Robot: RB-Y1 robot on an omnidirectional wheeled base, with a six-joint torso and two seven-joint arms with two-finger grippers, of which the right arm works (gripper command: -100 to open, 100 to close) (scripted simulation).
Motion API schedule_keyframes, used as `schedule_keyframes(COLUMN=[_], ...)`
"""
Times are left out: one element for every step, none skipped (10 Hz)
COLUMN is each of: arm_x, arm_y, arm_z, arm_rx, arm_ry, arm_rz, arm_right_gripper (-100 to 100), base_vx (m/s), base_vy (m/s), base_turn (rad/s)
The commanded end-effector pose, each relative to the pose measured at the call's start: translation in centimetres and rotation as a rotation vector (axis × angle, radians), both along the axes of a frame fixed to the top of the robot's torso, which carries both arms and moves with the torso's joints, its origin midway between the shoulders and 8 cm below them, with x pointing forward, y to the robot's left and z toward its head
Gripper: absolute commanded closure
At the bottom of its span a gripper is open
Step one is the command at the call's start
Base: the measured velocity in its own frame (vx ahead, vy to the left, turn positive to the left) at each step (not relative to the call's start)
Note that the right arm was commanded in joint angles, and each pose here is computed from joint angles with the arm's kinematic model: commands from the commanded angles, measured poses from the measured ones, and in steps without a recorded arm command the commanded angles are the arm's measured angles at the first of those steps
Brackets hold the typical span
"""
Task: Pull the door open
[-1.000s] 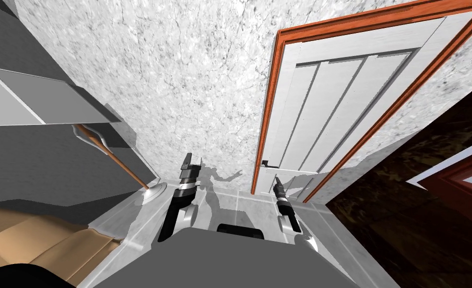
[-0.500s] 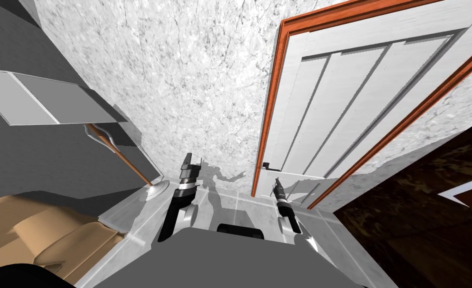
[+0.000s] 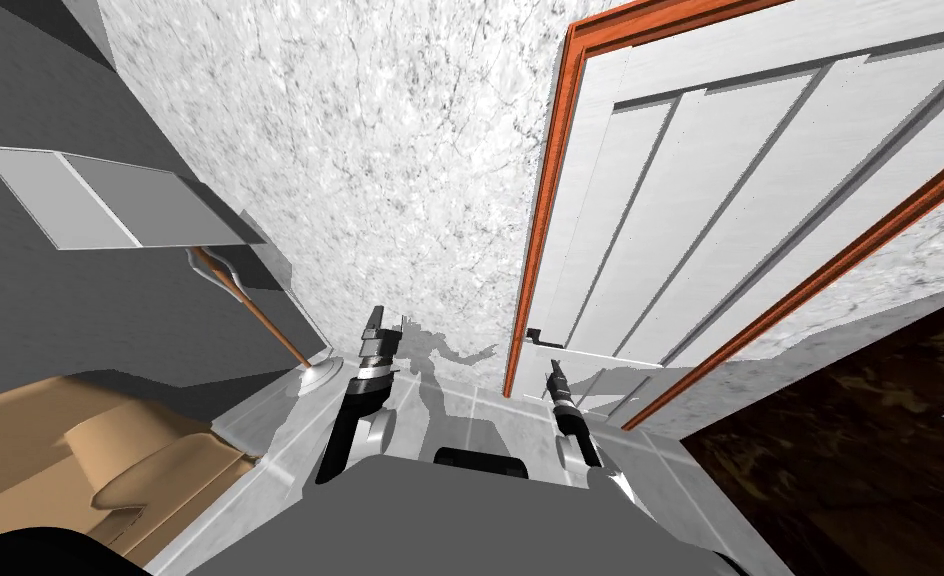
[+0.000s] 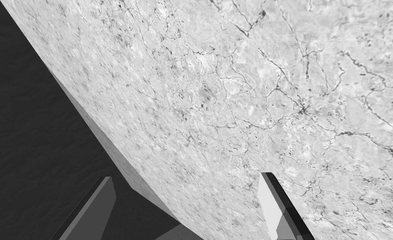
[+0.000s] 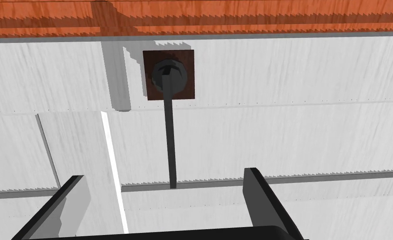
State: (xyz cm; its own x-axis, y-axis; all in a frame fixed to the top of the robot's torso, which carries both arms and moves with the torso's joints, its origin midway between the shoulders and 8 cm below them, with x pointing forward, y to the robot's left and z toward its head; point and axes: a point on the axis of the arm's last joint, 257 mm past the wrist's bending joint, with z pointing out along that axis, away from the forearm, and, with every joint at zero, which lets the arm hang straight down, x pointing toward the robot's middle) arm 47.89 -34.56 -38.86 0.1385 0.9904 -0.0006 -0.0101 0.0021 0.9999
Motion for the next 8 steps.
schedule_keyframes(arm_x=[-0.9,-0.9,-0.9,-1.7,-2.4,-2.4,-3.5,-4.1], arm_y=[-1.7,-1.7,-1.7,-3.4,-4.7,-4.7,-6.6,-7.8], arm_z=[-0.2,-0.2,-0.2,-0.3,-0.4,-0.4,-0.5,-0.5], arm_rx=[0.001,0.001,0.001,0.003,0.003,0.003,0.003,0.003], arm_ry=[0.002,0.002,0.002,0.003,0.003,0.003,0.003,0.003], arm_rz=[-0.019,-0.019,-0.019,-0.038,-0.052,-0.052,-0.074,-0.087], arm_right_gripper=[-100,-100,-100,-100,-100,-100,-100,-100], base_vx=[0.115,0.149,0.093,0.130,0.222,0.160,0.148,0.176], base_vy=[0.014,0.021,0.017,0.036,0.038,0.007,0.029,0.034], base_turn=[0.144,0.069,-0.018,0.109,0.201,0.050,0.116,0.161])
